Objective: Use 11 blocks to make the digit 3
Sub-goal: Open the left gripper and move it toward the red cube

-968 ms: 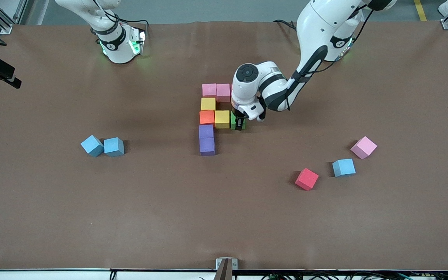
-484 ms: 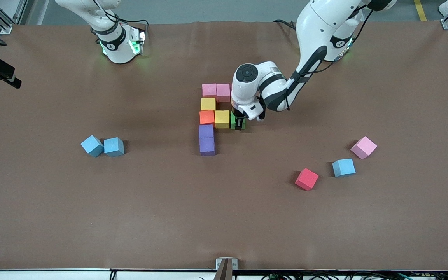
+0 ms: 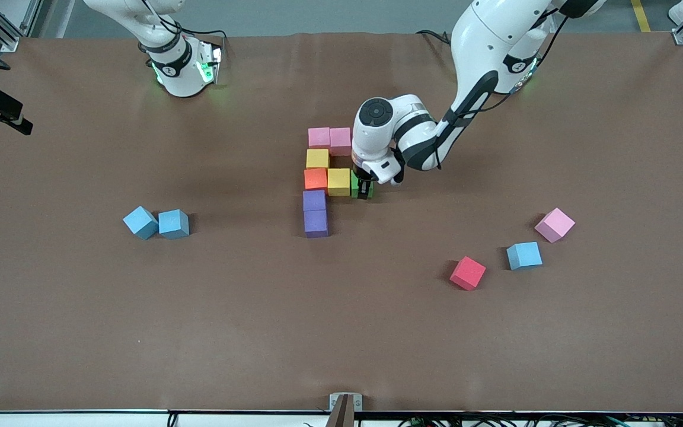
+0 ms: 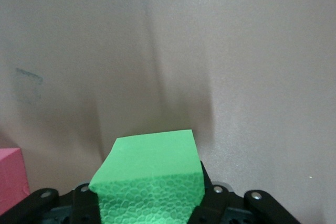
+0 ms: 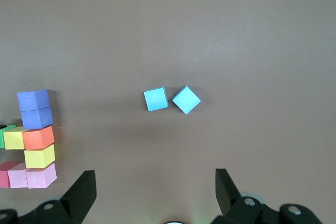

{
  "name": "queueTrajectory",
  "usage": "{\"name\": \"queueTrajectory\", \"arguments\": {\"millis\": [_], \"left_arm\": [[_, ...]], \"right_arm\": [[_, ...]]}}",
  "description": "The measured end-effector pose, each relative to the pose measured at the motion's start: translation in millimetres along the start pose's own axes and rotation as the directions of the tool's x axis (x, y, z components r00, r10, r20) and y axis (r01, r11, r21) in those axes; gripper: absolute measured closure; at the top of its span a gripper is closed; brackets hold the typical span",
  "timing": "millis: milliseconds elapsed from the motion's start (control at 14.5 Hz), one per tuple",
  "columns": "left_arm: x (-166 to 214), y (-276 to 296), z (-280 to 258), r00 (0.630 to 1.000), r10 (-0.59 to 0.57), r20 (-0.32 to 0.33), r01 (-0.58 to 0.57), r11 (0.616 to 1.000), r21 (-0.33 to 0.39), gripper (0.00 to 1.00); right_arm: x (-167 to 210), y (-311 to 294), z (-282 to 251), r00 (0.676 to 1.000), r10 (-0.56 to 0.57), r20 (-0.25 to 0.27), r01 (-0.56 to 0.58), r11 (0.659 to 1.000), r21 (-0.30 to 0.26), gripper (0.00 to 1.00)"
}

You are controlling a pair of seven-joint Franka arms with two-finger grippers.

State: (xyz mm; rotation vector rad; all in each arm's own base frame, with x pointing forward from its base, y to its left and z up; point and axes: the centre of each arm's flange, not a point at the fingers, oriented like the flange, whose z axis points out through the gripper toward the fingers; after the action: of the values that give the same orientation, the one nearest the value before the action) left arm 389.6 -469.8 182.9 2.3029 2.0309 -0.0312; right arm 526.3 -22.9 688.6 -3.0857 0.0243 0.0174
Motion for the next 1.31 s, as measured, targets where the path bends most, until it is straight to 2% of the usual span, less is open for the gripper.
{"name": "queueTrajectory", "arguments": {"millis": [553,622,899,1314], "left_arm": [[-2.1,0.4,0.2,1.000,0.001,0.003,-0.001,1.000,-0.001,0.40],[-2.2,0.3,0.2,1.000,0.001,0.003,-0.001,1.000,-0.001,0.36],[-9.4,-5.5,0.4,1.000,0.015,0.004,-0.015,1.000,0.000,0.00],[-22.7,-2.1,-24.1,0.999,0.029,0.029,-0.028,0.999,-0.036,0.00]], "right_arm": [[0.0,0.0,0.0,1.000,0.000,0.000,0.000,1.000,0.000,0.00],[0.0,0.0,0.0,1.000,0.000,0.000,0.000,1.000,0.000,0.00],[0.1,0.0,0.1,1.000,0.000,0.000,0.000,1.000,0.000,0.00],[0.1,0.0,0.2,1.000,0.000,0.000,0.000,1.000,0.000,0.00]]}}
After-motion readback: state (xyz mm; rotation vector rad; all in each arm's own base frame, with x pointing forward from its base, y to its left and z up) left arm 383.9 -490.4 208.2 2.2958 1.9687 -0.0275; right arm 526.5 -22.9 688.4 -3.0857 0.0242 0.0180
